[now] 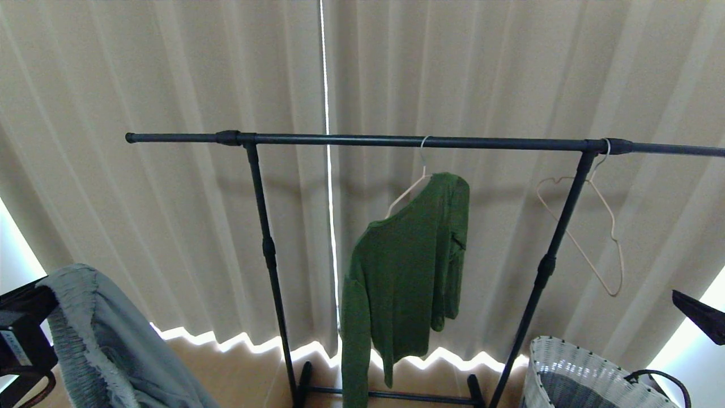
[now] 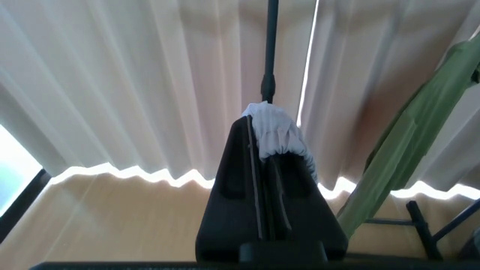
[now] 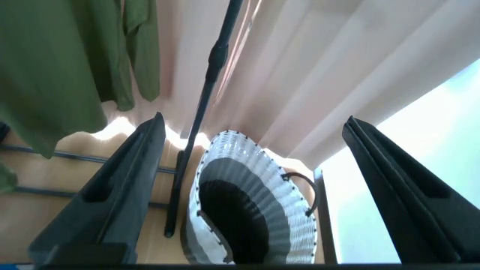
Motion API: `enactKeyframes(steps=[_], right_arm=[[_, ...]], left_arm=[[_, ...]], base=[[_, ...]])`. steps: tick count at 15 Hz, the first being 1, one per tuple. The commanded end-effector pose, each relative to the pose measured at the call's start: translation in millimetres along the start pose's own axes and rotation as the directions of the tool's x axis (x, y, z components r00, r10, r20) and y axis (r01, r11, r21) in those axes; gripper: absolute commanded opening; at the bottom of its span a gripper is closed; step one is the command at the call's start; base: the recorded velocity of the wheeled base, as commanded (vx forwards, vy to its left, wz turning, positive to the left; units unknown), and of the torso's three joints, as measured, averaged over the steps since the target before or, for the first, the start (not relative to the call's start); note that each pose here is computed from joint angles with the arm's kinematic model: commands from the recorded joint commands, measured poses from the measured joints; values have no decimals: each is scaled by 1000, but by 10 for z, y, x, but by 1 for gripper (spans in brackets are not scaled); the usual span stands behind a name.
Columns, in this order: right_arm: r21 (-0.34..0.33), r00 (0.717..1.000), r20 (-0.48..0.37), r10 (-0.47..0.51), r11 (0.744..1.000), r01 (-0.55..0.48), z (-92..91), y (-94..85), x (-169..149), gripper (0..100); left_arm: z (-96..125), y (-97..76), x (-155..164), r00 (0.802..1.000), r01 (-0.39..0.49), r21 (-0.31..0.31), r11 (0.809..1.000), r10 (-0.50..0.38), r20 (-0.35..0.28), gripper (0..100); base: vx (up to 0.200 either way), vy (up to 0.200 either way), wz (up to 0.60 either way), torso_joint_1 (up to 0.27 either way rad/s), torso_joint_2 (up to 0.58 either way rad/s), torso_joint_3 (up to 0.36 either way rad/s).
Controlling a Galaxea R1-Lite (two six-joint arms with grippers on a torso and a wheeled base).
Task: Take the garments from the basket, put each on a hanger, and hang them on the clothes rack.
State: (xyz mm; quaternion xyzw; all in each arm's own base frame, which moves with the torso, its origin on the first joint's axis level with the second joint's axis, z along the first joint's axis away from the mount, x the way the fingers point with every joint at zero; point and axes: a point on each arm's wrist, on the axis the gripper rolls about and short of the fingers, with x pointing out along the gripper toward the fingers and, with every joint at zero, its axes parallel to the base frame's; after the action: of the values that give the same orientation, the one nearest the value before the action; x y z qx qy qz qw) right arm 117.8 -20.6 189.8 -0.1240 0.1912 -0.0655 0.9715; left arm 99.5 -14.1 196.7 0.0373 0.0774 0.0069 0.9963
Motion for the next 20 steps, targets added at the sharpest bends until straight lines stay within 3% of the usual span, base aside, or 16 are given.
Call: enactKeyframes(steps=[1, 6, 14, 20], right_arm=[[-1, 1000, 10, -3, 1000, 3, 4, -2, -14, 100], [-4, 1000, 5, 7, 1000, -7, -10, 12, -5, 100], [-4, 1000, 20, 3, 1000, -3, 0, 9, -36, 100], [-7, 1000, 31, 0, 1000, 1, 30, 1, -45, 100]], left_arm=[[-17, 0, 7, 1000, -2, 2, 1000, 2, -8, 0], [-51, -1, 11, 1000, -3, 26, 1000, 3, -22, 0], [-70, -1, 2, 1000, -1, 40, 999, 2, -25, 0], [-69, -1, -1, 1000, -1, 40, 999, 2, -23, 0]], base=[[0, 0, 0, 0, 0, 0], [0, 0, 0, 0, 0, 0], [0, -200, 0, 4, 1, 1], [0, 0, 0, 0, 0, 0]])
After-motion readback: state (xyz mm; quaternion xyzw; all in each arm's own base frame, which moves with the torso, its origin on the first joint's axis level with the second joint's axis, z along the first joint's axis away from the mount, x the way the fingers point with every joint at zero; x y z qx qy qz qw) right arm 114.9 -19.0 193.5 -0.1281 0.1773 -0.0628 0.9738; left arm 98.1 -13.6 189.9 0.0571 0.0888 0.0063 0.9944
